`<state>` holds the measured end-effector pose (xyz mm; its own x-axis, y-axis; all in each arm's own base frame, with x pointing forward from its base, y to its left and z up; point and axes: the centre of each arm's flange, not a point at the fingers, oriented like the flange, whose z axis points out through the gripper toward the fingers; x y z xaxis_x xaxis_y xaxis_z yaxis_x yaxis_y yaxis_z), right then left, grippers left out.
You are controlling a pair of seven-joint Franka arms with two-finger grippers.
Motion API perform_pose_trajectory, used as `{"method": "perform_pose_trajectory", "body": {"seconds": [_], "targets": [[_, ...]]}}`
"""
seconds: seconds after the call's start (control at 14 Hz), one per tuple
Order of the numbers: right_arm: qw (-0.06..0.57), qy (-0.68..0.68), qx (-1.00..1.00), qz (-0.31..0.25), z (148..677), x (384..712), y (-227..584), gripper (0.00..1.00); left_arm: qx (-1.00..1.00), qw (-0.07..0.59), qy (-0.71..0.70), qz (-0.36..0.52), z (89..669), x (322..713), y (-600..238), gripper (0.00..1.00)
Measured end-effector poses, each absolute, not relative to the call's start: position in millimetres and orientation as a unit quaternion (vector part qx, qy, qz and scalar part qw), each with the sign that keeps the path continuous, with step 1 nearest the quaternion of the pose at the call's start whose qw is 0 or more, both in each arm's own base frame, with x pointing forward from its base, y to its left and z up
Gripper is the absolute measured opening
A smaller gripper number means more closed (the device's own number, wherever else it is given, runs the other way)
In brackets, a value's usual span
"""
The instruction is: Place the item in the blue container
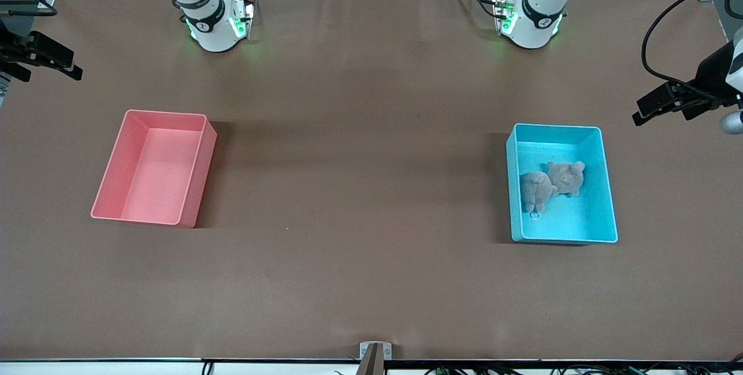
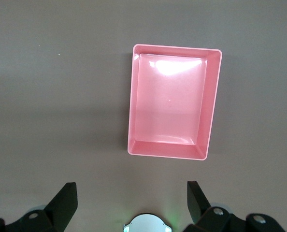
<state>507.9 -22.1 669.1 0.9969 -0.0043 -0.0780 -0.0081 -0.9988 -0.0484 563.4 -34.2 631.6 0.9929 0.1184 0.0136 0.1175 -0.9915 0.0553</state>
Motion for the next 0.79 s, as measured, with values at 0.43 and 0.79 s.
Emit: {"method": "perform_pose_trajectory", "body": {"seconds": [0.43,0.79], "targets": [[0.024,0.0,-0.999,0.032,670,509,-22,1.0,0.999,0.027,0.044,0.014,637,562,-52,1.0],[0.021,-0.006,-0.999,0.031,670,510,-23,1.0,0.998,0.027,0.04,0.028,652,556,-56,1.0]]}}
